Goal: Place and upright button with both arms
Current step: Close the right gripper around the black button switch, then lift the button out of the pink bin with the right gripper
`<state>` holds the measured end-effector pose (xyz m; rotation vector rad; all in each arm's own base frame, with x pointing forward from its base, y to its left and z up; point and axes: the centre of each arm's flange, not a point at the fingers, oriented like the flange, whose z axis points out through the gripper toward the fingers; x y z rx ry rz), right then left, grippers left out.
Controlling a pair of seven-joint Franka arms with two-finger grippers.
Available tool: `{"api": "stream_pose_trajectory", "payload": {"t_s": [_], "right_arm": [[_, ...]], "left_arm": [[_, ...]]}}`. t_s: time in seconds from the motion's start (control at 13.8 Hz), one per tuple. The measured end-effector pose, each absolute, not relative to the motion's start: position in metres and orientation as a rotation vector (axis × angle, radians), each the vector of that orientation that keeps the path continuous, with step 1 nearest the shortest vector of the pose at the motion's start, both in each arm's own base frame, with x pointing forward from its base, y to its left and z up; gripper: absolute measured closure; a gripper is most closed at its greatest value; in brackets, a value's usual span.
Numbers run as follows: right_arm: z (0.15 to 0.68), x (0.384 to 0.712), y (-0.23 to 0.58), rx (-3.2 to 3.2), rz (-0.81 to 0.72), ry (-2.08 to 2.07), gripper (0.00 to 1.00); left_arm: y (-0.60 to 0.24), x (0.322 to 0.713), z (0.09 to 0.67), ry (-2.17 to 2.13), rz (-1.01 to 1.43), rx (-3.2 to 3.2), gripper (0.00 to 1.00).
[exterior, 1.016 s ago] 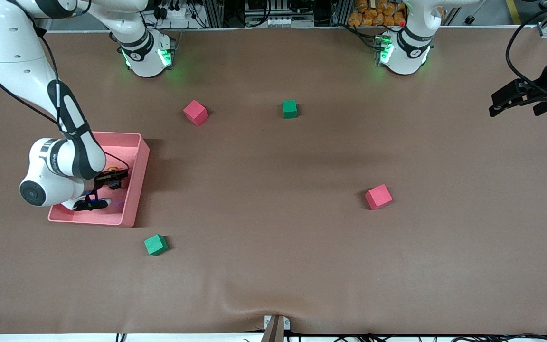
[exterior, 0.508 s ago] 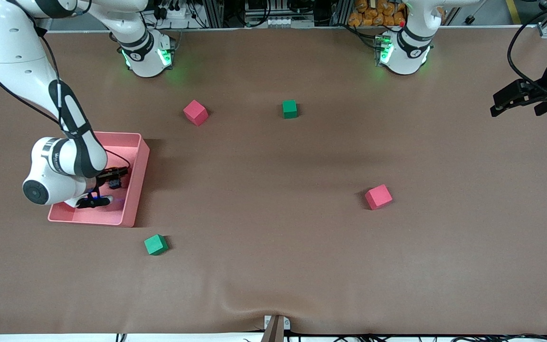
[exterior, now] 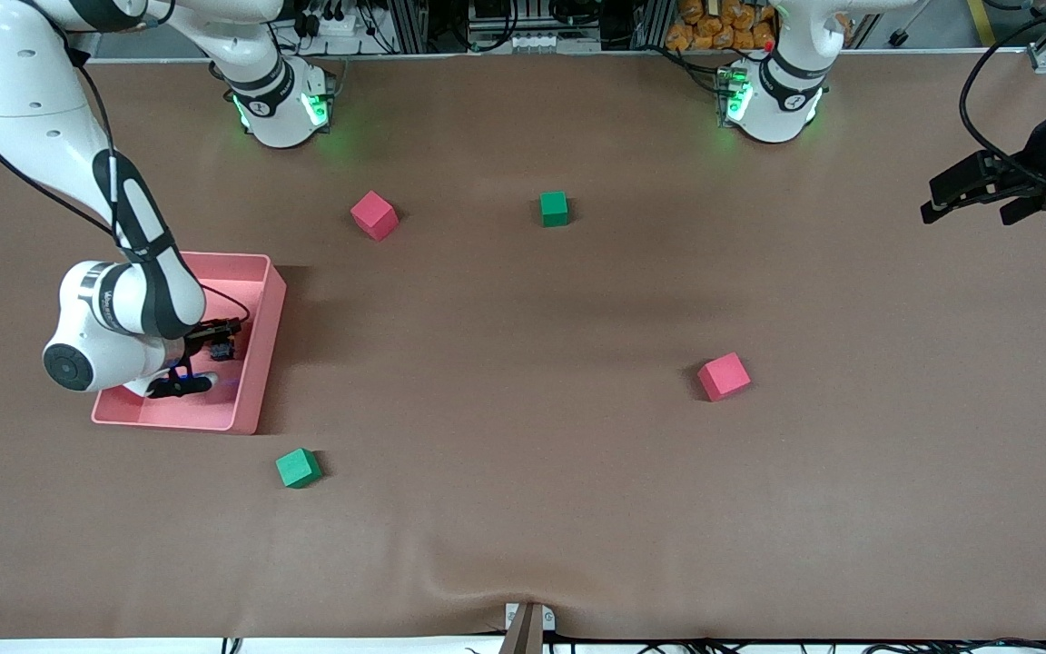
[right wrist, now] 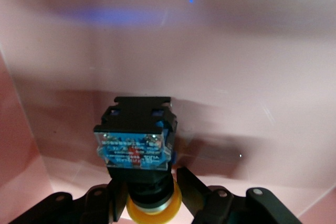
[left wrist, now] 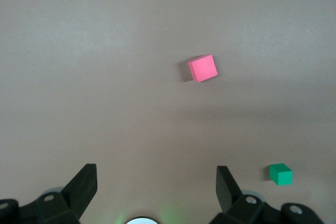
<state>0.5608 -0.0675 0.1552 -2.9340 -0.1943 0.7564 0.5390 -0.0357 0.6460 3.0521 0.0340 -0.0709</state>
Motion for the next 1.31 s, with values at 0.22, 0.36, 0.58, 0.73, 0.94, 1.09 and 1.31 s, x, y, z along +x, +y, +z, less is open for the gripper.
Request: {"api": "stream_pose_trajectory", "payload": {"t_s": [0.22, 0.36, 0.58, 0.73, 0.94, 1.09, 1.31], "right_arm": [[0.16, 0.556, -0.068, -2.908, 0.82, -0.191, 0.57], [0.177, 0.561, -0.068, -2.902, 0.831, -0.192, 0.57], [0.222, 0.576, -0.069, -2.919, 0.784, -0.195, 0.57], [0.255, 0.587, -0.069, -2.931, 0.749, -0.202, 0.57], [0.315, 0.607, -0.05, -2.958, 0.66, -0.255, 0.57], [0.359, 0.622, -0.019, -2.984, 0.556, -0.331, 0.57], [0.395, 0.631, 0.044, -2.96, 0.446, -0.406, 0.57]], "left_arm": [[-0.036, 0.54, 0.644, 0.035, -0.076, 3.052, 0.0], [-0.034, 0.541, 0.644, 0.04, -0.073, 3.05, 0.0], [-0.032, 0.542, 0.644, 0.046, -0.064, 3.049, 0.0], [-0.032, 0.542, 0.645, 0.047, -0.06, 3.048, 0.0], [-0.032, 0.542, 0.645, 0.046, -0.057, 3.048, 0.0], [-0.032, 0.542, 0.645, 0.046, -0.057, 3.048, 0.0], [-0.032, 0.542, 0.645, 0.048, -0.058, 3.048, 0.0]]}}
